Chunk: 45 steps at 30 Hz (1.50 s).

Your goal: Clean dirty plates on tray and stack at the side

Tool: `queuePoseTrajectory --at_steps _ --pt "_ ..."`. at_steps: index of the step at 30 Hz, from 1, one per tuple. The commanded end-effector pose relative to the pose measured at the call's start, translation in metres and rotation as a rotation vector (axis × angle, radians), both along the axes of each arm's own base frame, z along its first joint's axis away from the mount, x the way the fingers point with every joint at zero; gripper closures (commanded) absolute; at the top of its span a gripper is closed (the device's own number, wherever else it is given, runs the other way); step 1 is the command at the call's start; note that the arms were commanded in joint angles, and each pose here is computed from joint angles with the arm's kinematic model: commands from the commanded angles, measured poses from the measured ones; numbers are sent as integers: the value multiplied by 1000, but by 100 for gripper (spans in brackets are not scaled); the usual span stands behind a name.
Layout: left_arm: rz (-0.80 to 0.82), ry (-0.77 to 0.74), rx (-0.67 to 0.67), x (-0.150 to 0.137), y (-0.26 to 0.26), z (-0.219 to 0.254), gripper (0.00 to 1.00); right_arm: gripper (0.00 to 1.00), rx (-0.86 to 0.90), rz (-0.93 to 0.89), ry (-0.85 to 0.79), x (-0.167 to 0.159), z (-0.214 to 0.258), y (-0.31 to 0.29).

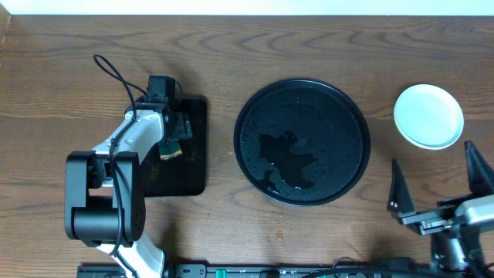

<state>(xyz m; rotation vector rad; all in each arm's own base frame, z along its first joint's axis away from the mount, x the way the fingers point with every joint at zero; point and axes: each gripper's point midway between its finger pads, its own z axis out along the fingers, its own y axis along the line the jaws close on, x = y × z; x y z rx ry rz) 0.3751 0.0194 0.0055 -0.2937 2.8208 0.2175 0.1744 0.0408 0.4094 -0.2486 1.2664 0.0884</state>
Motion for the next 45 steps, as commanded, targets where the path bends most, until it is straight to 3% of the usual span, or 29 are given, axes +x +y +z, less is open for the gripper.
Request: queuePoseTrajectory --at_steps 1,6,11,22,31,45 --pt "-11 4 14 0 3 1 10 1 25 -35 -22 11 -32 -6" --pt "-11 4 14 0 3 1 11 1 130 -53 -142 24 -62 -14" --pt "-11 4 14 0 3 1 10 1 178 -71 -155 36 -94 -20" --pt "-11 4 14 0 3 1 11 1 222 -119 67 64 -174 -26" --pt "-11 4 14 0 3 1 11 1 182 -162 390 71 -254 -27" --pt "-11 4 14 0 3 1 11 1 183 -161 386 71 -253 -27"
